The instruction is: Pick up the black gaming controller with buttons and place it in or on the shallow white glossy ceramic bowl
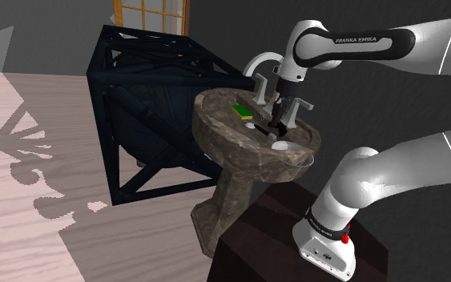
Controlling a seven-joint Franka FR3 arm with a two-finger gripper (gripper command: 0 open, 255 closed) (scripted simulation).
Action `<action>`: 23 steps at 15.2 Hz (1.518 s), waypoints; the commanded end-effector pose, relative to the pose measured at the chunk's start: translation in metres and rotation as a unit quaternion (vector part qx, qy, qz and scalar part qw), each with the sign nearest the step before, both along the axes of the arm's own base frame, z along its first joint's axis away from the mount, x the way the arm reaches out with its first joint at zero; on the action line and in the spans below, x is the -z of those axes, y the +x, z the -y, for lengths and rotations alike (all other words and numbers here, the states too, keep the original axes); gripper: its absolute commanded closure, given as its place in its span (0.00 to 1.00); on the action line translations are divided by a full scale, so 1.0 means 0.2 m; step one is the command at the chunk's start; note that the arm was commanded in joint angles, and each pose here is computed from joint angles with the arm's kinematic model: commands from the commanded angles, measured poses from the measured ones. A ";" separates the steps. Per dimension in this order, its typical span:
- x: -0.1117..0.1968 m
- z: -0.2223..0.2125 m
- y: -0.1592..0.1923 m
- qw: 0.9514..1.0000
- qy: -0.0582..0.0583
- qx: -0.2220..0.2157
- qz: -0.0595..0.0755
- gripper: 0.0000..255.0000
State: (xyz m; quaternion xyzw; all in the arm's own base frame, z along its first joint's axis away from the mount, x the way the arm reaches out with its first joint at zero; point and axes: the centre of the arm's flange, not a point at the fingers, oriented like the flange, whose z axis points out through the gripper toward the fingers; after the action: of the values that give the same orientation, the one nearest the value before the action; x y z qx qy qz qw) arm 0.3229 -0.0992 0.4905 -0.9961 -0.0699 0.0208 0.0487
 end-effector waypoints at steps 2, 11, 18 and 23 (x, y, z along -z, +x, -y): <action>-0.01 0.01 -0.20 1.000 0.000 0.000 0.000 1.00; 0.11 0.04 -0.43 1.000 0.000 0.000 0.000 1.00; 0.29 0.04 -0.43 1.000 0.000 0.000 0.000 1.00; 0.36 0.04 -0.43 1.000 0.000 0.000 0.000 1.00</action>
State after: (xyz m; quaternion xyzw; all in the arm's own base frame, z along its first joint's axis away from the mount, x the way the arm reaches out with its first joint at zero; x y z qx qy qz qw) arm 0.2421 -0.1086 0.4291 -0.9968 -0.0687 -0.0052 0.0406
